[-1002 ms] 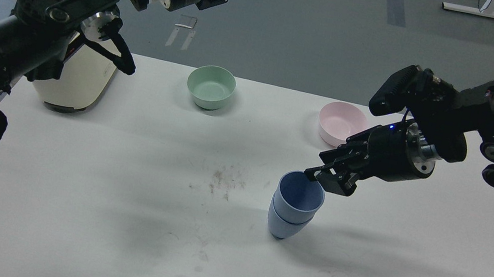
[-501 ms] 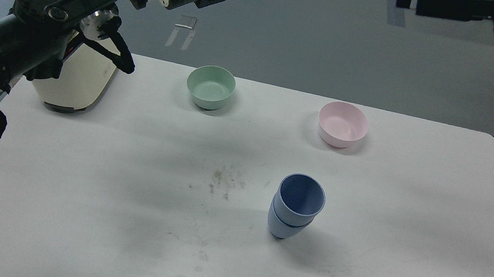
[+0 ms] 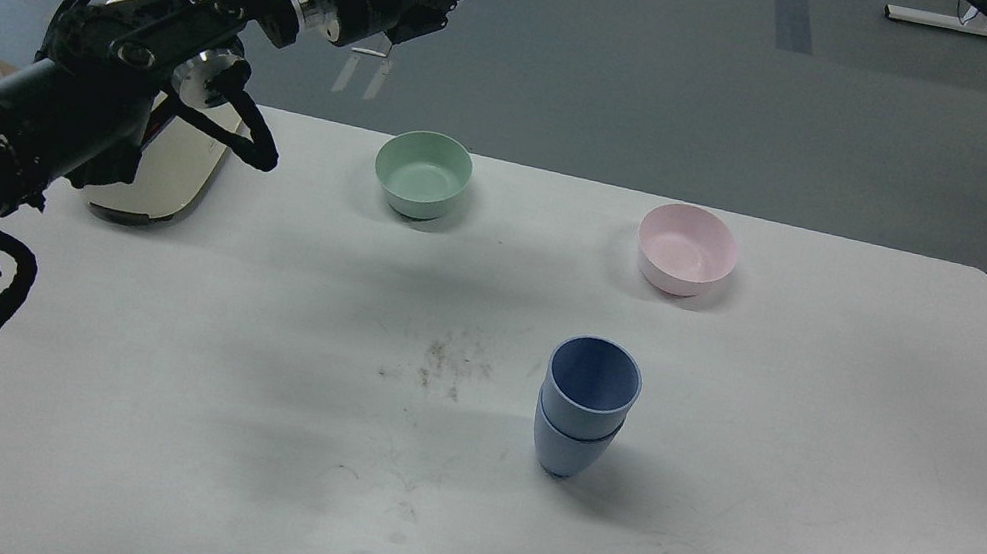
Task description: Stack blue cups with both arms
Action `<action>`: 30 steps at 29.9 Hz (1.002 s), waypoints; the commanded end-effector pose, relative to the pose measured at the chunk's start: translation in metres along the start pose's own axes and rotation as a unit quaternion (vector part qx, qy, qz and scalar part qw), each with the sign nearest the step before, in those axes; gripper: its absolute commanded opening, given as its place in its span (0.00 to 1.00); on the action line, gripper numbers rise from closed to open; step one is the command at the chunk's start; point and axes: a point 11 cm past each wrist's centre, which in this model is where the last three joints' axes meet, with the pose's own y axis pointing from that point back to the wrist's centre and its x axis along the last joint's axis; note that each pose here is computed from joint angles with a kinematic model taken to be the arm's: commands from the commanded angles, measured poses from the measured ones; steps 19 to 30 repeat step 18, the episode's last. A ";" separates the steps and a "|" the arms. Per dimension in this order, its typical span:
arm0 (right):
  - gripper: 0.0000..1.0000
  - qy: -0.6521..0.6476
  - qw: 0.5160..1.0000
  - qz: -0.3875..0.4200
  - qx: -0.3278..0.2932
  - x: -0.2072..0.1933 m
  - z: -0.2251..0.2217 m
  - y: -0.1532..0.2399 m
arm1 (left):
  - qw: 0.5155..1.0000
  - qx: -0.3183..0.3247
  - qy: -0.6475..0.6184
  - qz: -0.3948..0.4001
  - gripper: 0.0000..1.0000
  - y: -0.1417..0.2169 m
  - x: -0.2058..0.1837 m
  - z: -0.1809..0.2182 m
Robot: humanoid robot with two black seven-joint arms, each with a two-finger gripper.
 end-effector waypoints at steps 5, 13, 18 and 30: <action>1.00 -0.220 0.966 0.127 0.042 -0.027 0.062 -0.013 | 0.990 -0.034 0.122 0.069 0.97 0.004 -0.004 -0.031; 1.00 -0.335 0.929 0.142 0.064 -0.068 0.098 -0.011 | 0.965 -0.063 0.221 0.128 0.97 0.023 -0.007 -0.064; 1.00 -0.353 0.920 0.149 0.085 -0.059 0.094 -0.008 | 0.964 -0.065 0.222 0.128 0.98 0.022 -0.007 -0.063; 1.00 -0.353 0.920 0.149 0.085 -0.059 0.094 -0.008 | 0.964 -0.065 0.222 0.128 0.98 0.022 -0.007 -0.063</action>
